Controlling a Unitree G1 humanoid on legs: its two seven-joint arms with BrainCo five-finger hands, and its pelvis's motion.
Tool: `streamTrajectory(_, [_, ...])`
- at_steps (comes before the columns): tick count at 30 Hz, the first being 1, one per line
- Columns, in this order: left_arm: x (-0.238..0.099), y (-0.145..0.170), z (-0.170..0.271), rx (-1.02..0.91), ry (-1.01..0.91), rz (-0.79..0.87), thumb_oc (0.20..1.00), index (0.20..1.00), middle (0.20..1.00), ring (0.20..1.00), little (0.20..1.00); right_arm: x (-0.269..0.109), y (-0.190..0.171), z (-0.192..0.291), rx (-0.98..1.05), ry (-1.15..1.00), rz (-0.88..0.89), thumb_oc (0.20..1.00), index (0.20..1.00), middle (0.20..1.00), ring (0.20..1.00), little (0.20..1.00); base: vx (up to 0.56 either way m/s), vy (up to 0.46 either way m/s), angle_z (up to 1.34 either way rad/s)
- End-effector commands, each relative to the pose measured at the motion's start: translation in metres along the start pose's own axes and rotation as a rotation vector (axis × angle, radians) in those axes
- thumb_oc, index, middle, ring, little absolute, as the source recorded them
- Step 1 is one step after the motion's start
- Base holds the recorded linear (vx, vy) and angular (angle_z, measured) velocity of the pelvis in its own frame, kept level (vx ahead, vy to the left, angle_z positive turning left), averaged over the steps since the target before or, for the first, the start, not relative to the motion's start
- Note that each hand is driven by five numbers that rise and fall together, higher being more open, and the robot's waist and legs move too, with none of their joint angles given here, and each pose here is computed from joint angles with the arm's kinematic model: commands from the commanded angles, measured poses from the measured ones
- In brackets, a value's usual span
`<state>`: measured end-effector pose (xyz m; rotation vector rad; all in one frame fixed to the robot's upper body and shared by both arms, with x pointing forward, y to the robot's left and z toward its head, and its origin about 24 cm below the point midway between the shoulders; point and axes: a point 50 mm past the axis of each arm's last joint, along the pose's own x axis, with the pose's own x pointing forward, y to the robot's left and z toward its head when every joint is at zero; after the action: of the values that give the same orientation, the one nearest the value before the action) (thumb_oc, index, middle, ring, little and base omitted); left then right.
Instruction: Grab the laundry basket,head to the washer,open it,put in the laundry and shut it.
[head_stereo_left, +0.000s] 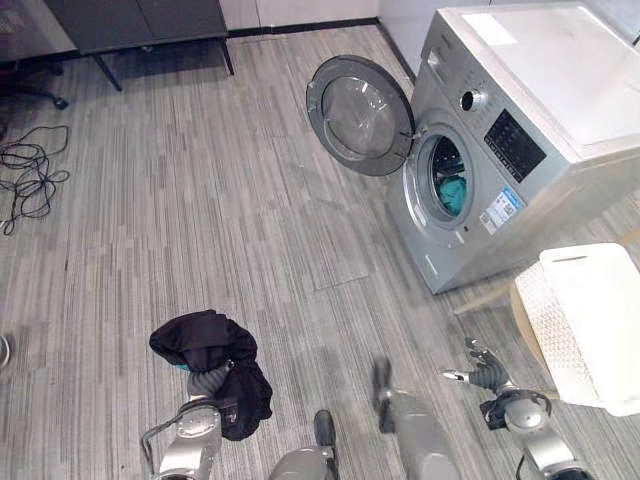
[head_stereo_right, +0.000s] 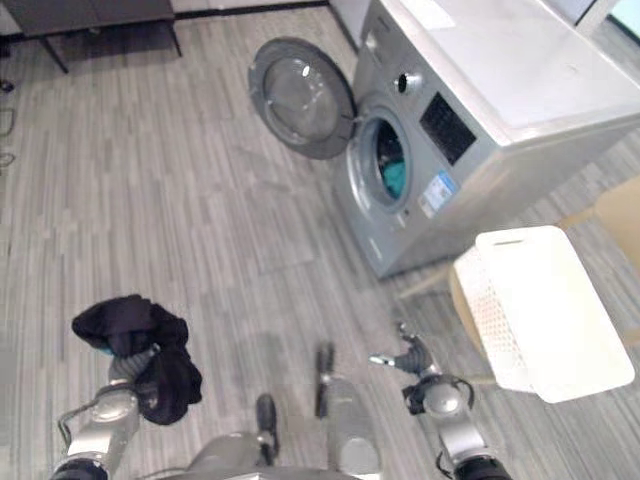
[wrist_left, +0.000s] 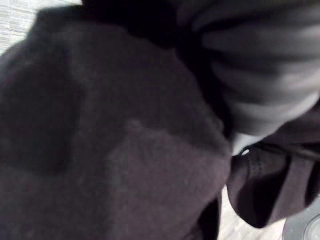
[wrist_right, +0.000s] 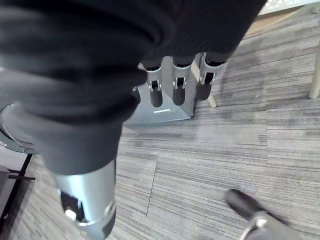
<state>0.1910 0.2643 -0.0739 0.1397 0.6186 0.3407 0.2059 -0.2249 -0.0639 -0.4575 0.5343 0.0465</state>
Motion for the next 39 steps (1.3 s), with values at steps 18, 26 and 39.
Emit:
streamTrajectory(18, [-0.005, -0.019, 0.005, 0.007, -0.061, -0.084, 0.2, 0.2, 0.2, 0.2, 0.2, -0.006, -0.018, -0.031, 0.017, 0.121, -0.076, 1.0, 1.0, 1.0, 1.0, 1.0, 0.39, -0.058, 0.09])
streamTrajectory(26, [-0.005, -0.023, 0.004, 0.088, -0.061, -0.126, 0.2, 0.2, 0.2, 0.2, 0.2, -0.005, -0.014, -0.039, 0.03, 0.165, -0.067, 1.0, 1.0, 1.0, 1.0, 1.0, 0.47, 0.252, -1.75])
streamTrajectory(39, [-0.004, -0.005, 0.022, 0.148, -0.136, -0.094, 0.2, 0.2, 0.2, 0.2, 0.2, 0.009, 0.01, -0.023, -0.029, 0.134, 0.014, 1.0, 1.0, 1.0, 1.0, 1.0, 0.05, 0.126, -1.33])
